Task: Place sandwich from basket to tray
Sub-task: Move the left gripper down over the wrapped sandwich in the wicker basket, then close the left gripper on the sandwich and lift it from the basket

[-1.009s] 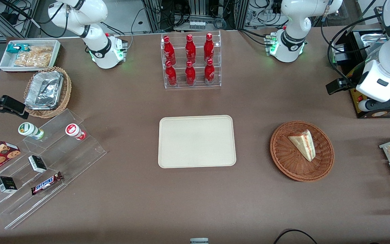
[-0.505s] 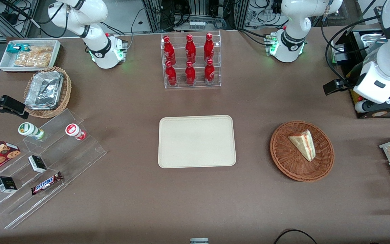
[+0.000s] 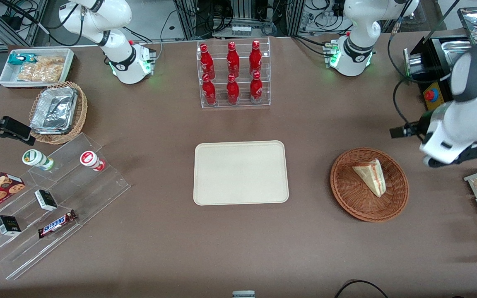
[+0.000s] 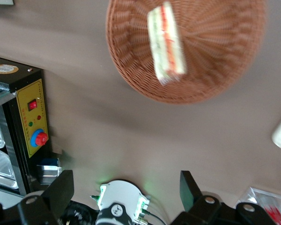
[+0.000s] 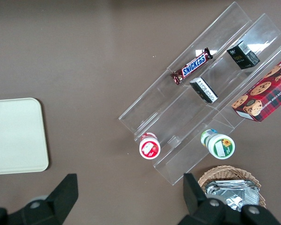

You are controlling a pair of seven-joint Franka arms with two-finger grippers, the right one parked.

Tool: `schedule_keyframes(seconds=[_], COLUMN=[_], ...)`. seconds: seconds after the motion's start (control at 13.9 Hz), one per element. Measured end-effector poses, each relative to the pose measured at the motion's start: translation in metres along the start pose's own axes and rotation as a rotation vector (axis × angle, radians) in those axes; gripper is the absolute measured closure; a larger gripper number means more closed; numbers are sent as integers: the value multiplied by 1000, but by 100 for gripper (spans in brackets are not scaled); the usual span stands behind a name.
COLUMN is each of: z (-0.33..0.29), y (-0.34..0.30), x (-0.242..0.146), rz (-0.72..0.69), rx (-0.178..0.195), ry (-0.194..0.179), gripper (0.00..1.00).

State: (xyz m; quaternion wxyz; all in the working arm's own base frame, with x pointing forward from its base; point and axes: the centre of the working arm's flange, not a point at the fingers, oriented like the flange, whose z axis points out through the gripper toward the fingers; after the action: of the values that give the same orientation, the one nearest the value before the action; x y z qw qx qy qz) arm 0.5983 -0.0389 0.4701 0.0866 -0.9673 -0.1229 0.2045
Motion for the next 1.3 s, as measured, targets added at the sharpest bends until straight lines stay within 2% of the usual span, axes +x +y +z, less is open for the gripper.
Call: schedule_keyframes(seconds=[0.14,0.36,0.5,0.72,0.79,1.08,1.3], z=[43,97,125,148,152,169,186], y=[12,32,42,50,51,53,55], x=[40,76,83,86,87,91,97], rz=[-38,-128,-148,-170,-174,-226,-246], rx=[-1,-30,-56,-127,-139,-150,-147], ry=[-10,28,63,77,79,73,55], gripper=[0,0,0,0,0,0,0])
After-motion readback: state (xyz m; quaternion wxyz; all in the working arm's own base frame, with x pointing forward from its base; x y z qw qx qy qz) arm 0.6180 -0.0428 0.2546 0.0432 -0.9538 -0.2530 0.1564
